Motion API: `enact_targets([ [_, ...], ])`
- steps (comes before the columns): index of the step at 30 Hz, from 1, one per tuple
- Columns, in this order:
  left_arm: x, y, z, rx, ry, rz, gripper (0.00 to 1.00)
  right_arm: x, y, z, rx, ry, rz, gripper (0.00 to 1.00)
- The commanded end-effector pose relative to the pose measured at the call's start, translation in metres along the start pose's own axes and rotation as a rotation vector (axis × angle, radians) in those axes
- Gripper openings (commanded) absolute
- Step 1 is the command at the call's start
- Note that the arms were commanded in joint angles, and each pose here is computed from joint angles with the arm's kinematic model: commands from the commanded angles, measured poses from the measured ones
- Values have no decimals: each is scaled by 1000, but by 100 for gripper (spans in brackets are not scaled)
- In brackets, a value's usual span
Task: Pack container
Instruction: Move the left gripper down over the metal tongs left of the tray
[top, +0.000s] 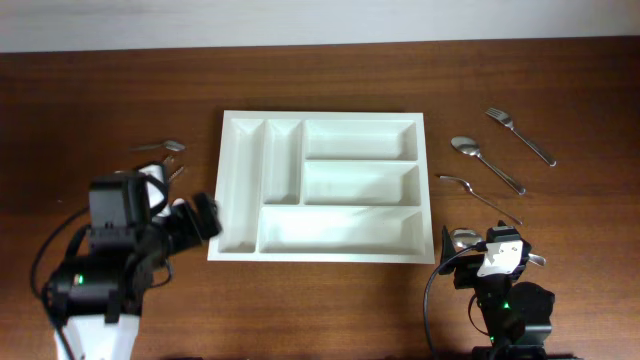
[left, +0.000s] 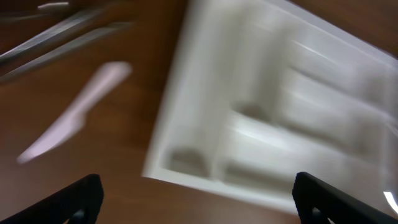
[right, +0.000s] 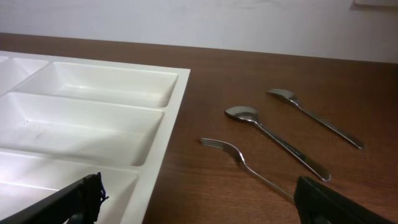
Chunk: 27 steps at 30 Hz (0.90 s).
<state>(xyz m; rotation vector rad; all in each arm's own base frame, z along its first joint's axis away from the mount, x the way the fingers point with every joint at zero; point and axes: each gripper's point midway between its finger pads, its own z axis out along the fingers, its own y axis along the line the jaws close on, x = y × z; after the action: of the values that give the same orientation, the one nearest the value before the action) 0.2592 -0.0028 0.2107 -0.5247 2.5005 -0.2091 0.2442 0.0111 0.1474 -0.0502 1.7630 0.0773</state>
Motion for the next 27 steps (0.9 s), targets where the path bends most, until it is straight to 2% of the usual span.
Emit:
enact_targets([
  [1, -26, 57, 2, -311, -136, -300, 99, 2, 4, 0, -17, -3, -4, 99],
  [5, -26, 80, 19, -398, -104, -435, 99, 2, 4, 0, -17, -2, -4, 99],
  [14, -16, 134, 52, -599, 15, -534, 99, 2, 4, 0, -17, -2, -4, 99],
  [16, -14, 147, 57, -650, 38, -511, 99, 2, 4, 0, -17, -2, -4, 99],
  [19, -14, 157, 68, -666, 103, -390, 99, 2, 4, 0, -17, -2, -4, 99],
  [22, -9, 163, 77, -683, 148, -377, 99, 2, 4, 0, -17, -2, -4, 99],
  [27, -6, 164, 93, -653, 233, -238, 100, 2, 4, 0, -17, -2, -4, 99],
])
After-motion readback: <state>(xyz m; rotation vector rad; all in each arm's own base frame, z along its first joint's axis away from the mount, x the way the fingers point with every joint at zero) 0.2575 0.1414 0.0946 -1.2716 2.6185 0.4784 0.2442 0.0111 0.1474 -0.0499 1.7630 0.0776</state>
